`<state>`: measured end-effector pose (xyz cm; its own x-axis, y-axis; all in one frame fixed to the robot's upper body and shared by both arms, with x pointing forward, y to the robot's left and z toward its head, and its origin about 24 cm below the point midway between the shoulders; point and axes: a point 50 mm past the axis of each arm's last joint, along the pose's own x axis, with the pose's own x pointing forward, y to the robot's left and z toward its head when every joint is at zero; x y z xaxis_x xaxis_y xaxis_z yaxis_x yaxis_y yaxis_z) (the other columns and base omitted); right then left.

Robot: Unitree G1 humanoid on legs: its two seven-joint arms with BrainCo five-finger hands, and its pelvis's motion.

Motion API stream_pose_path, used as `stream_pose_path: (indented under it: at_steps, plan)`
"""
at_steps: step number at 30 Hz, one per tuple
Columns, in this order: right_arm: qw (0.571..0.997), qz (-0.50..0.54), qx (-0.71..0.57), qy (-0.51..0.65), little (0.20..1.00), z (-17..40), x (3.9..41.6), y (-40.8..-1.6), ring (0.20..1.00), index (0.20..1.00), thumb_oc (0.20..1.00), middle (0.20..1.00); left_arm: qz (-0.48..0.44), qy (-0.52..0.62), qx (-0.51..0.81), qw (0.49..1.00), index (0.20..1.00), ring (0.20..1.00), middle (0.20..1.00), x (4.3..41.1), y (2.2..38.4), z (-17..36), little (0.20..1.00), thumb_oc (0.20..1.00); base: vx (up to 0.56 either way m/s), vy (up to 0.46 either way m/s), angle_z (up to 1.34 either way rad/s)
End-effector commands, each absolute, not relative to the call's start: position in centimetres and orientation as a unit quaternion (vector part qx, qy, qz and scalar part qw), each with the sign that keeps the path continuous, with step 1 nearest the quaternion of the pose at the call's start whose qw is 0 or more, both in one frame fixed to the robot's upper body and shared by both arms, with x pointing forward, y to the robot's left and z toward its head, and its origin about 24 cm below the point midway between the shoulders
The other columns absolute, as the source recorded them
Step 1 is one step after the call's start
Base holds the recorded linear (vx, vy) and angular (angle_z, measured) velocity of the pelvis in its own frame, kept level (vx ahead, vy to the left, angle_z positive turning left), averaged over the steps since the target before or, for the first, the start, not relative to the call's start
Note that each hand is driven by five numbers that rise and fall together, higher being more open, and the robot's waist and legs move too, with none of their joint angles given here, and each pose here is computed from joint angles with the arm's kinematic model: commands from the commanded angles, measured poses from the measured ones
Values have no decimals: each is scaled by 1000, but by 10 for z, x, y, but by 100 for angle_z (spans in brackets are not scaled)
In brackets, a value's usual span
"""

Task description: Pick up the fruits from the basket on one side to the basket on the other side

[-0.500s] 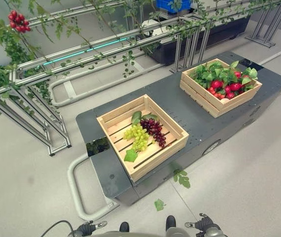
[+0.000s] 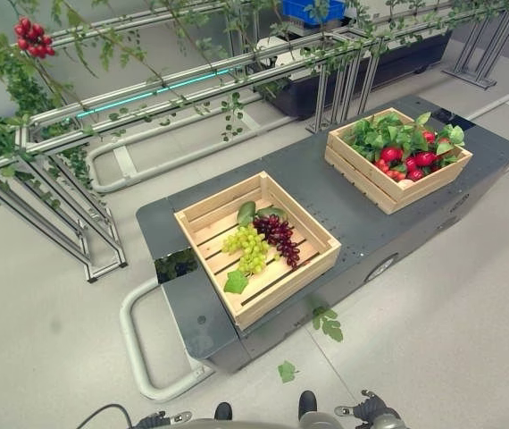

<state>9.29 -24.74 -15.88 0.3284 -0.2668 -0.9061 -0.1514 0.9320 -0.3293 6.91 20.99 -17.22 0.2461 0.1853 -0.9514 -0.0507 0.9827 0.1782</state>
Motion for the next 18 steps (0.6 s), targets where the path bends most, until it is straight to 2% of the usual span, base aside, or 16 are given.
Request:
stream_pose_path:
  at_steps: [1, 10, 11, 12, 14, 18]
  plan:
    - [803, -31, -178, 568, 1000, -158, 111, -237, 1000, 1000, 1000, 1000, 68, 610, 65, 786, 1000, 1000, 1000, 82, 209, -171, 1000, 1000, 0, 0, 0]
    - [804, -38, -184, 565, 1000, -157, 111, -239, 1000, 1000, 1000, 1000, 81, 561, 68, 821, 1000, 1000, 1000, 111, 211, -163, 1000, 1000, 0, 4, 0]
    - [805, -49, -189, 560, 1000, -153, 116, -249, 1000, 1000, 1000, 1000, 96, 437, 26, 894, 1000, 1000, 1000, 186, 220, -129, 1000, 1000, -15, 35, 1]
    - [806, -57, -193, 556, 1000, -152, 116, -253, 1000, 1000, 1000, 1000, 118, 412, 6, 904, 1000, 1000, 1000, 181, 221, -127, 1000, 1000, -42, 41, 7]
    - [808, -59, -194, 553, 1000, -151, 115, -256, 1000, 1000, 1000, 1000, 100, 389, -9, 916, 1000, 1000, 1000, 174, 214, -124, 1000, 1000, -66, 13, 5]
    - [818, -69, -192, 538, 1000, -146, 122, -264, 1000, 1000, 1000, 1000, 94, 274, -59, 955, 1000, 1000, 1000, 187, 219, -85, 1000, 1000, -67, 13, 3]
